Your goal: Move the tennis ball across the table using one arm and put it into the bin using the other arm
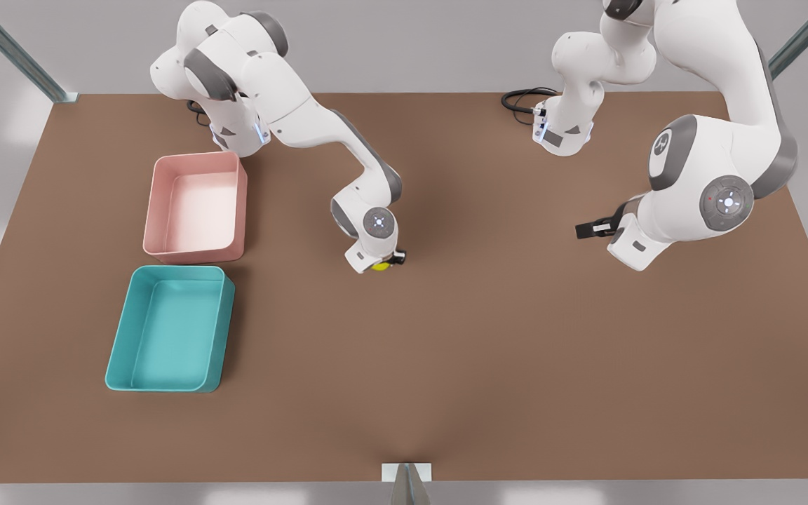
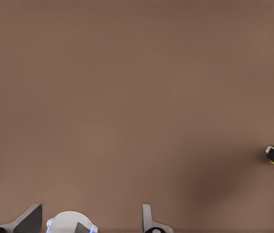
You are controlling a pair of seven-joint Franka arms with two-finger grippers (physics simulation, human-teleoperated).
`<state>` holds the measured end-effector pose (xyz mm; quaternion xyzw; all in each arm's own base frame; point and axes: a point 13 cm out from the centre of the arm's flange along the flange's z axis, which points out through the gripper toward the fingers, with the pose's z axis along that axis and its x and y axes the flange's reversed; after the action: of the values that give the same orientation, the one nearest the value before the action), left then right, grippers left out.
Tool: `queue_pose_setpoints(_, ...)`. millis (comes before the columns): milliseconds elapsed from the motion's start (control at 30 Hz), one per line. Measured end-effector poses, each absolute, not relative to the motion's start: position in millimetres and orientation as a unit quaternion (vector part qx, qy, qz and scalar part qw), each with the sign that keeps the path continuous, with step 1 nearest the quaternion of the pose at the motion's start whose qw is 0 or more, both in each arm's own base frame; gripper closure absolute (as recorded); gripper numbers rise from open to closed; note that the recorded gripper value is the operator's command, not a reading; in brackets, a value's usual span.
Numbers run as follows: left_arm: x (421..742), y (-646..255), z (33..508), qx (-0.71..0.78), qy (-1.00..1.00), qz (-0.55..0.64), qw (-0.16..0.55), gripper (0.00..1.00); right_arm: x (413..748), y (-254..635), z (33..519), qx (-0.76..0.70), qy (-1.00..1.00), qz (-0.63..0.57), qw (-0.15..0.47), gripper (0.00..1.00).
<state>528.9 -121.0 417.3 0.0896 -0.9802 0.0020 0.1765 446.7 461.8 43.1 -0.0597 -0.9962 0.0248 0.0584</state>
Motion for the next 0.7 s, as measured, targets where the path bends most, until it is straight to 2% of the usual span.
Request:
queue_pose_setpoints(167,529.0,-120.9,416.5,0.092,-0.980,0.002,0.177,0.00,467.4,458.6,64.6,-0.071,-0.996,0.011,0.049,0.30)
queue_pose_setpoints(300,529.5,-121.0,414.0,0.093,-0.979,0.001,0.179,0.00,542.9,416.6,116.9,-0.096,-0.995,-0.009,0.022,0.30)
queue_pose_setpoints(400,529.9,-121.1,414.2,0.094,-0.980,0.001,0.178,0.00,609.7,334.3,155.5,-0.111,-0.994,0.018,-0.006,0.30)
queue_pose_setpoints(467,530.0,-121.1,414.9,0.094,-0.980,0.001,0.178,0.00,642.4,261.7,172.8,-0.118,-0.992,0.049,-0.016,0.30)
queue_pose_setpoints(567,530.2,-121.1,414.5,0.095,-0.980,0.001,0.178,0.00,669.5,156.4,188.2,-0.122,-0.989,0.087,-0.013,0.30)
queue_pose_setpoints(700,530.6,-121.2,412.3,0.095,-0.979,0.000,0.179,0.00,680.3,38.8,194.1,-0.114,-0.987,0.113,0.011,0.29)
